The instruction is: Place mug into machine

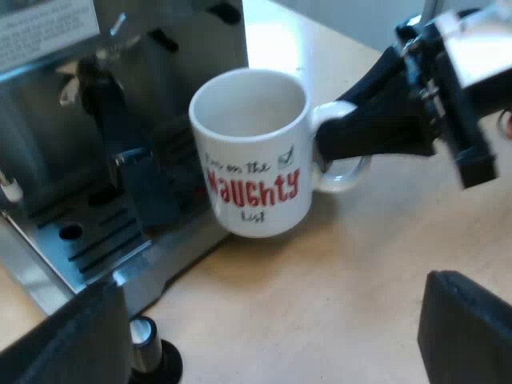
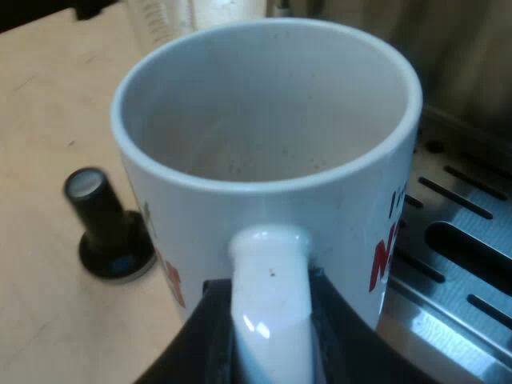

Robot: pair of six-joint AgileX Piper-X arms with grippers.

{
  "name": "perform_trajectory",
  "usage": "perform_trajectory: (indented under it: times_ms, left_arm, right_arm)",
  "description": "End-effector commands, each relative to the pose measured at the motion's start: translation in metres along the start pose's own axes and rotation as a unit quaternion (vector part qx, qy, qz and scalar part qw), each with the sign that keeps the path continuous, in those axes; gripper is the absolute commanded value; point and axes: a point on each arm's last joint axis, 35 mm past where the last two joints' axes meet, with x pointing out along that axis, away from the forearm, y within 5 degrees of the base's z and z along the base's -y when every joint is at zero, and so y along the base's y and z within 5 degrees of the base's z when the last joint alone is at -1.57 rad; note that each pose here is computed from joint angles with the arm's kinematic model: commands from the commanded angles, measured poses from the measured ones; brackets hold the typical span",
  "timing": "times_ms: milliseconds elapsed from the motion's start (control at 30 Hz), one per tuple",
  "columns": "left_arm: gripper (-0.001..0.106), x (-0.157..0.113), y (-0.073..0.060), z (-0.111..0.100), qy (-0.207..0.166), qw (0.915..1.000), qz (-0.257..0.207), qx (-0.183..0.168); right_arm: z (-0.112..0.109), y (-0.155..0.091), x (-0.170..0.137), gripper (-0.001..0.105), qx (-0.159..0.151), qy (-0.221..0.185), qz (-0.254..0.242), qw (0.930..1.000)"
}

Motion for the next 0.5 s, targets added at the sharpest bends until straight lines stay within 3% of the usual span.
perform_trajectory:
  times_ms: [33,500]
  left_arm:
    - [0.079,0.0,-0.001,0.004,-0.014,0.9999,-0.004,0.002]
    - [0.079,0.0,-0.001,0.004,-0.017,0.9998,-0.005,0.005]
  right_arm:
    - [0.017,-0.005,0.004,0.0,0.004,-0.054,-0.033,0.998]
    - [0.01,-0.005,0.036,0.0,0.006,-0.071,-0.06,0.9956]
